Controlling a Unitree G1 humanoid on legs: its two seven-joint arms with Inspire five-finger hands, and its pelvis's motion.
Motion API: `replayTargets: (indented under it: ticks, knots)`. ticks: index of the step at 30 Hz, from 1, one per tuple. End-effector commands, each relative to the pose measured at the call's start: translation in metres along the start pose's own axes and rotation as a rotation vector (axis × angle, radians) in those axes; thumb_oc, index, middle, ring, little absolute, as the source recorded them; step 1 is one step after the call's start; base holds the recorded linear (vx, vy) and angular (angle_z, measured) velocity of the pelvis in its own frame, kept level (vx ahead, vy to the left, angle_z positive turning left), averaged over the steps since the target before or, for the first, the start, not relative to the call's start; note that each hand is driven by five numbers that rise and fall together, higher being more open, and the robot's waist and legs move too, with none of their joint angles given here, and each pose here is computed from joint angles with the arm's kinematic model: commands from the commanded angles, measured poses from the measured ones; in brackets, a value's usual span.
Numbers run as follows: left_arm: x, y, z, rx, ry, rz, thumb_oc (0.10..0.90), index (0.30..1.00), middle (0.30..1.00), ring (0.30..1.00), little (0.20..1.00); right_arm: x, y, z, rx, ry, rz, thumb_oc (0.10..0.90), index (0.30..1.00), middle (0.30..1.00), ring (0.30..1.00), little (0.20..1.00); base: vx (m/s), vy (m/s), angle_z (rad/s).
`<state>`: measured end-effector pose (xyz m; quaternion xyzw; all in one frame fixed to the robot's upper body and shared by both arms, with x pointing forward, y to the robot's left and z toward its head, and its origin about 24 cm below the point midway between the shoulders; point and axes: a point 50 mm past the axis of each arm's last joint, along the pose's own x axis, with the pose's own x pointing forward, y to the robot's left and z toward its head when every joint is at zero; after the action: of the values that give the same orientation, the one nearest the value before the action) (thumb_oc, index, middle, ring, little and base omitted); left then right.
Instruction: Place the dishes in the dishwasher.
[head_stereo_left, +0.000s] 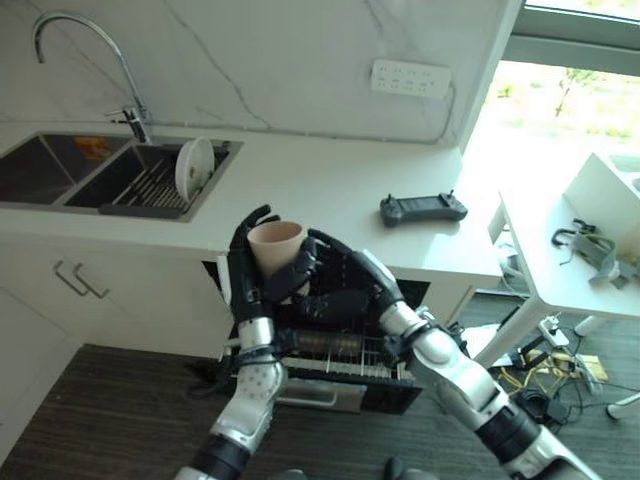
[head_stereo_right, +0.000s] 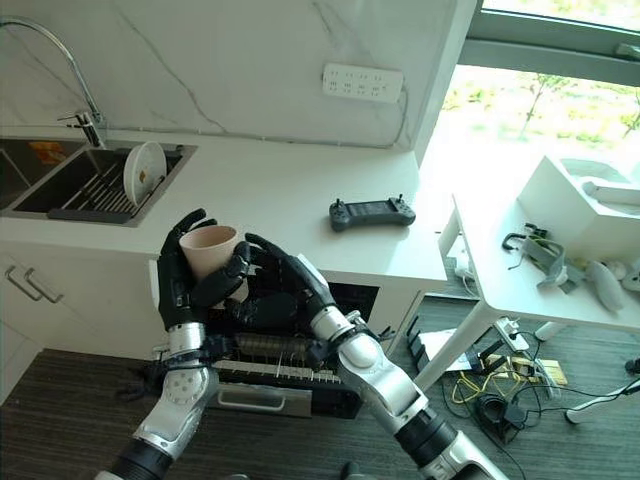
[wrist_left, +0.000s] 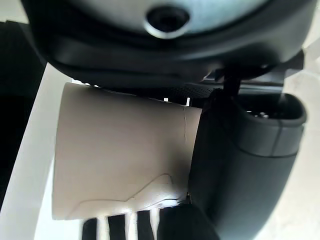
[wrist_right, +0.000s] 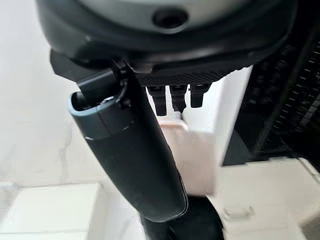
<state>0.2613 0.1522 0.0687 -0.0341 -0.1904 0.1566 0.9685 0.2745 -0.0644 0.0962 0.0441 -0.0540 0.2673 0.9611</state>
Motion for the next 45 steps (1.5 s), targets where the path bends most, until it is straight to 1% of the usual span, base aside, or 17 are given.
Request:
replayTargets:
  ticks: [1,9,23,30,35,45]
  knots:
    - [0.019,-0.027,0.045,-0.081,-0.288,-0.11,0.4,0.3,0.3,0.3,0.3,0.014,0.002,0.075,0.022,-0.403,0.005,0.8,0.9,0.9,0.9,0.9,0.0,0.0,0.0]
    - [0.017,-0.031,0.043,-0.106,-0.264,-0.124,0.4,0.3,0.3,0.3,0.3,0.021,0.008,0.083,-0.013,-0.444,-0.02,0.8,0.9,0.9,0.9,0.9,0.0,0.0,0.0]
    - [0.016,-0.045,0.048,-0.154,-0.256,-0.214,0.4,0.3,0.3,0.3,0.3,0.037,0.019,0.062,-0.051,-0.312,-0.002,0.8,0.9,0.9,0.9,0.9,0.0,0.0,0.0]
    - [0.015,-0.052,0.047,-0.173,-0.239,-0.268,0.4,0.3,0.3,0.3,0.3,0.044,0.027,0.05,-0.032,-0.227,0.054,0.8,0.9,0.9,0.9,0.9,0.0,-0.001,0.01]
    - [0.014,-0.055,0.046,-0.177,-0.229,-0.284,0.4,0.3,0.3,0.3,0.3,0.045,0.037,0.041,-0.041,-0.181,0.118,0.8,0.9,0.9,0.9,0.9,0.0,-0.008,0.08]
    - [0.013,-0.059,0.045,-0.183,-0.233,-0.33,0.4,0.3,0.3,0.3,0.3,0.044,0.054,0.02,-0.004,-0.064,0.253,0.8,0.9,0.9,0.9,0.9,0.0,0.0,0.0]
